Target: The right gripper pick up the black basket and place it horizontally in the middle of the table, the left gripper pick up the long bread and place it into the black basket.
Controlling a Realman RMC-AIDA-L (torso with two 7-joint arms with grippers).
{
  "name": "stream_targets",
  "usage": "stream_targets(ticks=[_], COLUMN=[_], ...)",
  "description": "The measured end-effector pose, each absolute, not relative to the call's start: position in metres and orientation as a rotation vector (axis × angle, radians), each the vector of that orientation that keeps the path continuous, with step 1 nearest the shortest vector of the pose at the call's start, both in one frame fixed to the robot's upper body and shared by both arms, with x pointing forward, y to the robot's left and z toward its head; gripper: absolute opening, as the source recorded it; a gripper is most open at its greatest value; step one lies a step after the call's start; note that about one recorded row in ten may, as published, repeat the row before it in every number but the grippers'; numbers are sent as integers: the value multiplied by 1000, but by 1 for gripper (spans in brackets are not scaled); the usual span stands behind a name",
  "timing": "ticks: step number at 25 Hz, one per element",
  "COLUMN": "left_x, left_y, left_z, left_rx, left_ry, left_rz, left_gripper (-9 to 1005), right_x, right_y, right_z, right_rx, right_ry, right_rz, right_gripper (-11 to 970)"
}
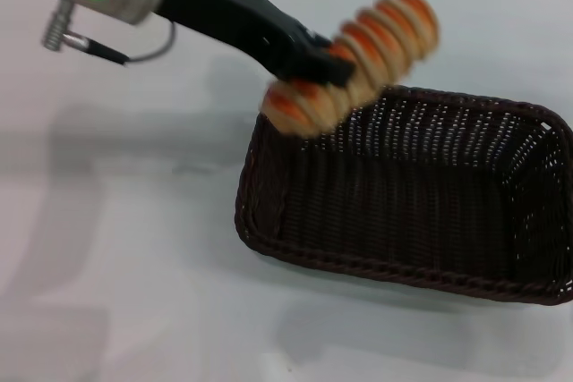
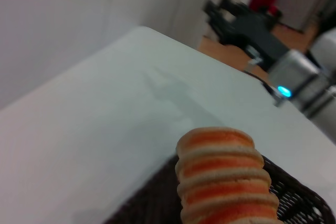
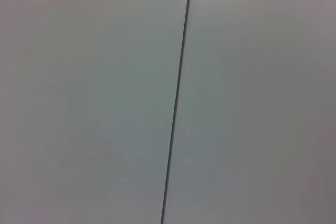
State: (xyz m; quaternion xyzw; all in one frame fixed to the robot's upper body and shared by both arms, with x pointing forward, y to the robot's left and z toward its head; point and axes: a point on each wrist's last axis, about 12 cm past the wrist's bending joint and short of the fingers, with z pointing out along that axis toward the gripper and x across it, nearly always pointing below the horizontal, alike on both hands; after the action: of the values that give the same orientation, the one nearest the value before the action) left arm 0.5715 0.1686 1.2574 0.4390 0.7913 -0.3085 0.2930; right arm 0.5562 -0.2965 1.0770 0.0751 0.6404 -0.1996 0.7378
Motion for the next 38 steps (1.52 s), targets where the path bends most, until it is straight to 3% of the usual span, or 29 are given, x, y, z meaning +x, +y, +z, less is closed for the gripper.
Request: stream_targets(ticks=[8, 18, 22, 24, 26, 38], left_x=[567, 568, 569, 572, 576, 601], left_y=[136, 136, 140, 145, 155, 203], left_z=[1240, 1238, 1238, 1239, 1241, 1199], left_rx=[1304, 1273, 1236, 1179, 1085, 510], left_ry=[2110, 2082, 2073, 2041, 1981, 1660], left_rz=[-851, -868, -857, -822, -764, -268], left_gripper=[318, 432, 615, 707, 870, 863], right_x=[558, 555, 553, 552, 551, 552], right_y=[-297, -299, -299, -300, -300, -297], right_z=[1079, 1077, 1077, 1077, 1078, 1082], right_rx=[171, 177, 177, 179, 181, 184], right_ry=[1400, 1404, 1398, 1391, 1384, 1363], right_rz=[-436, -444, -450, -455, -457, -445], right_gripper=[403, 402, 404, 403, 402, 403])
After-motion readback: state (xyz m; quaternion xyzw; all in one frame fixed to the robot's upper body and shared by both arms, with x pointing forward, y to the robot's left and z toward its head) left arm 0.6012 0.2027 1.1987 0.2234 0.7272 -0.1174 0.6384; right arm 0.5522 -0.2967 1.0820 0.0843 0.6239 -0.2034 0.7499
